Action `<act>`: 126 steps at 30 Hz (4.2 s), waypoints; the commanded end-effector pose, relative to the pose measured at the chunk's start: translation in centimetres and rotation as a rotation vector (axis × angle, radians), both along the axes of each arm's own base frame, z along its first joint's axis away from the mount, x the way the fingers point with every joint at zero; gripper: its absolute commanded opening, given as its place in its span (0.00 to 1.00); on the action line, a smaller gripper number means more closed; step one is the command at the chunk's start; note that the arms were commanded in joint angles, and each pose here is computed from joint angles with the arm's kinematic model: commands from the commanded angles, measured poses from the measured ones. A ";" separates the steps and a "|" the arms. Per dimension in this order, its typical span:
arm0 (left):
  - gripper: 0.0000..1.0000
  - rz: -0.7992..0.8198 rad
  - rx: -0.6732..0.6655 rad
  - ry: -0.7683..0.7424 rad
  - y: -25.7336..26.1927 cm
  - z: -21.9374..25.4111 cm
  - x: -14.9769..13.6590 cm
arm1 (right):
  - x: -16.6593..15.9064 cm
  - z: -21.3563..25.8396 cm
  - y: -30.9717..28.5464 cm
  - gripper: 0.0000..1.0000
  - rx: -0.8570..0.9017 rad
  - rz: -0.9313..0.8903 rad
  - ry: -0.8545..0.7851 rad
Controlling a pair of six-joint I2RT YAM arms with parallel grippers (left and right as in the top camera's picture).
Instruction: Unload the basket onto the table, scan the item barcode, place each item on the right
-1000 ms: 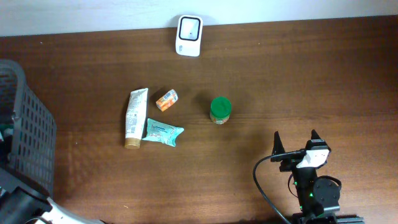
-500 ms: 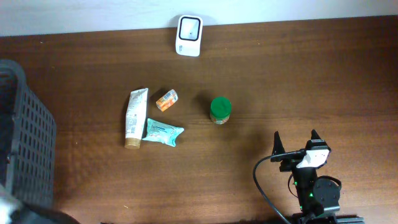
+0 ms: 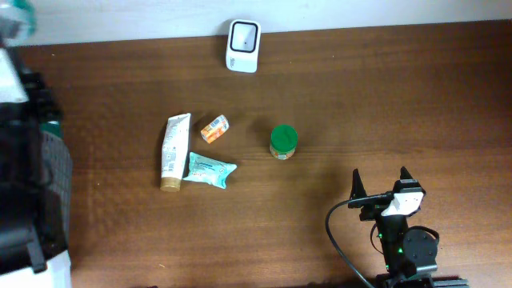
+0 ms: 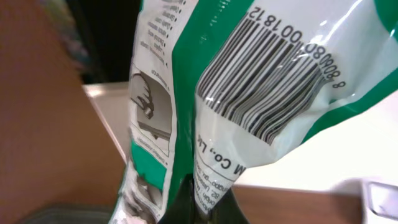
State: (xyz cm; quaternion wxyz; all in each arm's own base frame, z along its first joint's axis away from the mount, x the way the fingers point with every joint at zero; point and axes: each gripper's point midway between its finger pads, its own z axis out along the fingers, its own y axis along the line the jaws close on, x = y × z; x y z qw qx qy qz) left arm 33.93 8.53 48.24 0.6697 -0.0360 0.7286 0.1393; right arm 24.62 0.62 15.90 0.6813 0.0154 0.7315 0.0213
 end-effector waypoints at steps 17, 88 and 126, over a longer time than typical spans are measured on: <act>0.00 -0.044 -0.149 1.159 -7.6 -36.5 7.6 | 0.0 -0.3 -0.3 0.98 0.002 -0.016 0.006; 0.99 -0.295 -0.075 0.836 -6.9 -25.2 9.5 | -0.7 6.4 1.6 0.98 0.030 0.098 -0.157; 0.99 -0.295 -0.075 0.836 -6.9 -25.2 9.5 | 17.5 -0.2 19.1 0.97 0.078 0.231 1.160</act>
